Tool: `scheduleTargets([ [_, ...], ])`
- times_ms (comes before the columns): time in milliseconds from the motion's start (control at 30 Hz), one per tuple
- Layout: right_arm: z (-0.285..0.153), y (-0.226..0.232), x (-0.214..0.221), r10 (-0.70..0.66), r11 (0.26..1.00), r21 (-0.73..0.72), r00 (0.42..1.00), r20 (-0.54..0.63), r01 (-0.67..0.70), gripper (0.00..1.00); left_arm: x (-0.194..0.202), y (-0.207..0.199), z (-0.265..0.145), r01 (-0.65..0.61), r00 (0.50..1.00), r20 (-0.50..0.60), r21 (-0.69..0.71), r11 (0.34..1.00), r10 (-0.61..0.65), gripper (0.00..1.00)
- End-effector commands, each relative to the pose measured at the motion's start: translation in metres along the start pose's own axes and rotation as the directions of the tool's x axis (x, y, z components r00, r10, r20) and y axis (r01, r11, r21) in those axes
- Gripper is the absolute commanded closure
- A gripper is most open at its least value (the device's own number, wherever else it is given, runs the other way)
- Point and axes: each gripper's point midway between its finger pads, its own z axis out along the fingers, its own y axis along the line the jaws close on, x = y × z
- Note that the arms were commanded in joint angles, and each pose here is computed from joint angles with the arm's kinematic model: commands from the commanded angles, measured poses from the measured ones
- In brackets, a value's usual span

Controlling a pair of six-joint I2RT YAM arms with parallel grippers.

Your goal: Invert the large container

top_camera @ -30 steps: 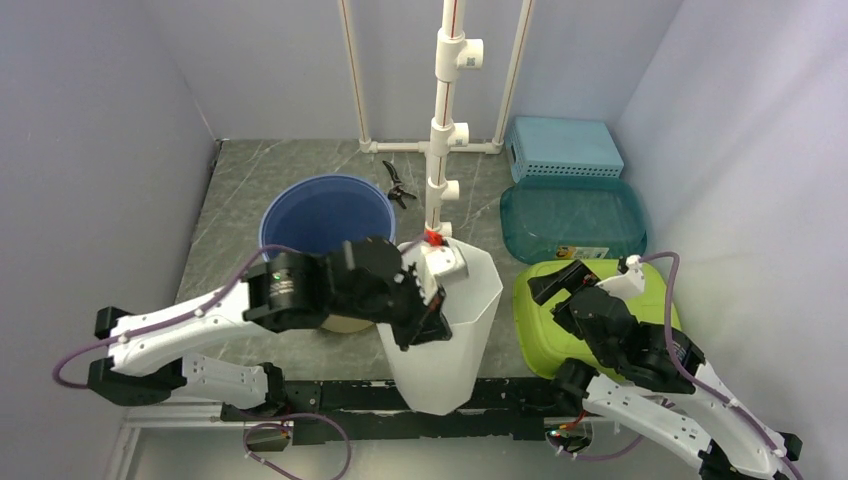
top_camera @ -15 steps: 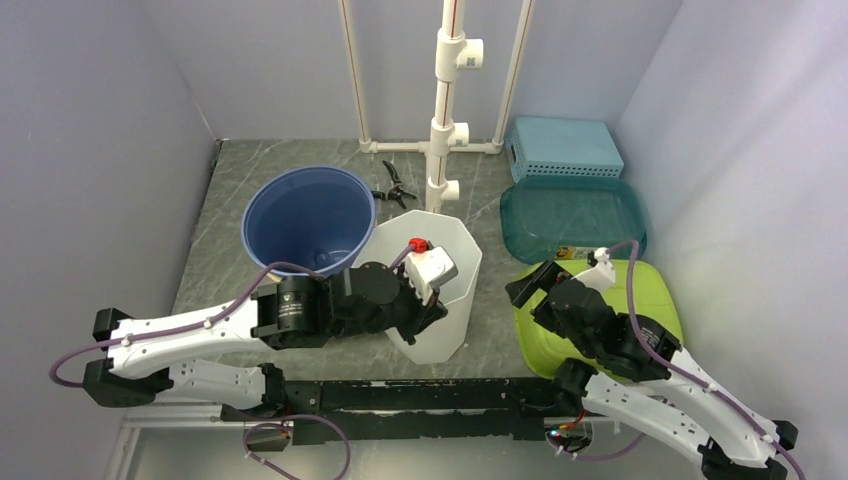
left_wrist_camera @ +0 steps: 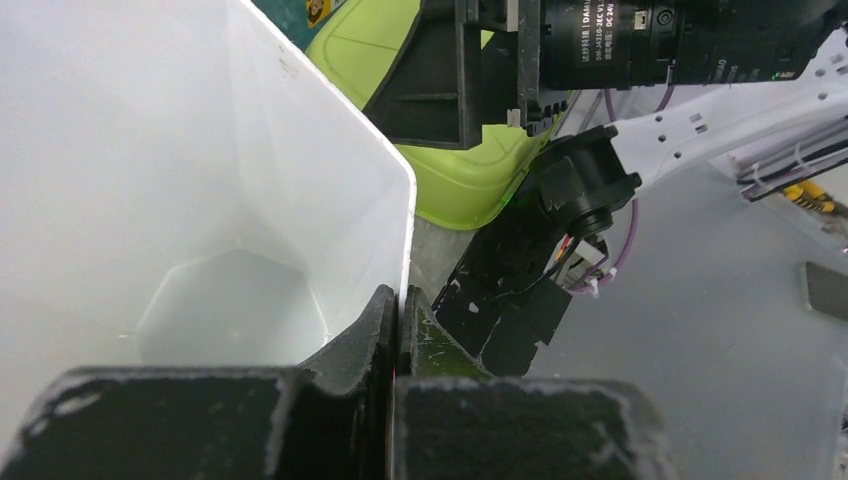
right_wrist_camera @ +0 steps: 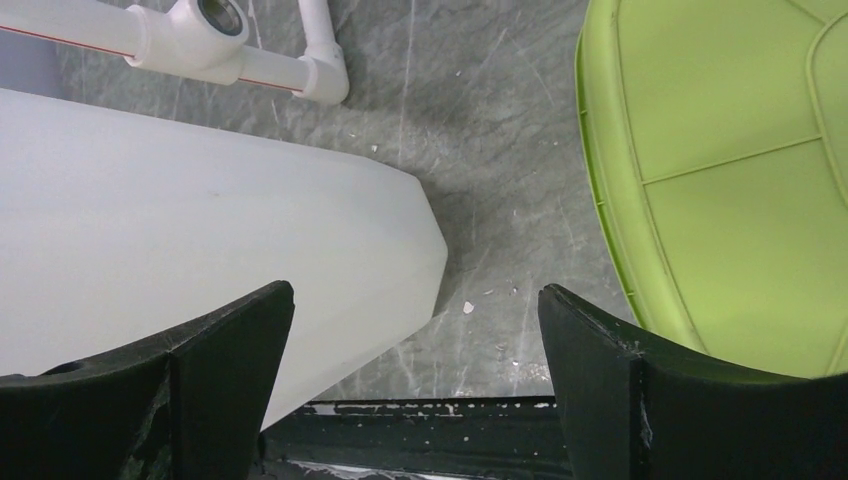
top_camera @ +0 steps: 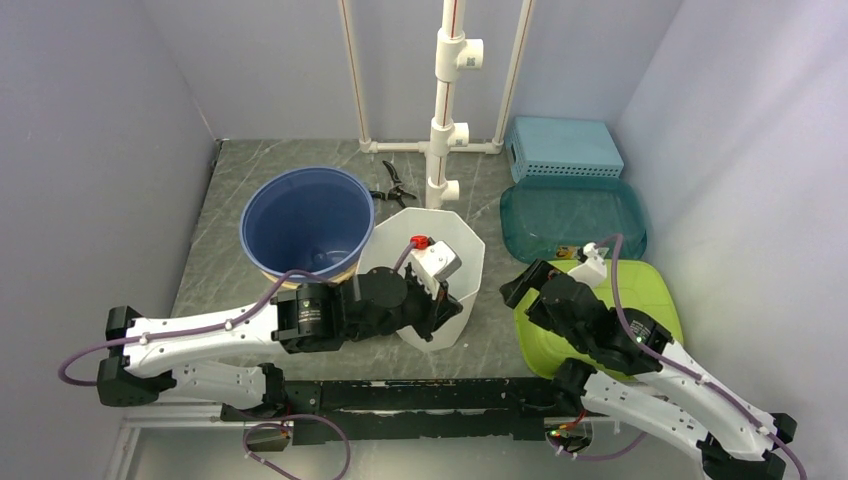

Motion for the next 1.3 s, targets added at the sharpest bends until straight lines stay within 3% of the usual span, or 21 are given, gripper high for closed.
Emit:
scheduleTargets([
  [0,-0.013,0.003,-0.023,-0.033,0.999,0.005,0.997,0.065,0.033,0.03,-0.037,-0.017,-0.005,0.144,0.976,0.150,0.089,0.986,-0.156,0.97],
  [233,-0.021,0.007,-0.034,-0.057,0.998,-0.005,0.994,0.093,0.058,0.02,-0.060,-0.065,-0.001,0.170,0.962,0.154,0.299,0.939,-0.223,0.97],
  [433,-0.027,0.008,-0.041,-0.069,0.998,-0.003,0.992,0.110,0.069,0.02,-0.066,-0.066,0.003,0.194,0.953,0.180,0.253,0.948,-0.244,0.97],
  [500,-0.028,0.009,-0.042,-0.070,0.997,-0.009,0.991,0.110,0.072,0.02,-0.062,-0.059,0.002,0.243,0.937,0.200,0.222,0.944,-0.288,0.97],
  [667,-0.031,0.014,-0.041,-0.077,0.995,-0.051,0.992,0.101,0.082,0.01,-0.056,-0.057,-0.008,0.374,0.848,0.274,0.297,0.879,-0.454,0.97],
  [767,-0.031,0.016,-0.038,-0.081,0.994,-0.071,0.993,0.091,0.087,0.01,-0.051,-0.064,-0.011,0.388,0.838,0.283,0.291,0.875,-0.466,0.97],
  [967,-0.029,0.021,-0.029,-0.103,0.990,-0.093,0.993,0.053,0.108,0.01,-0.038,-0.078,-0.018,0.376,0.844,0.314,0.229,0.898,-0.434,0.97],
  [1267,-0.028,0.027,-0.012,-0.145,0.979,-0.146,0.989,-0.016,0.141,0.00,0.028,-0.048,-0.039,0.418,0.851,0.353,-0.010,0.908,-0.388,0.97],
])
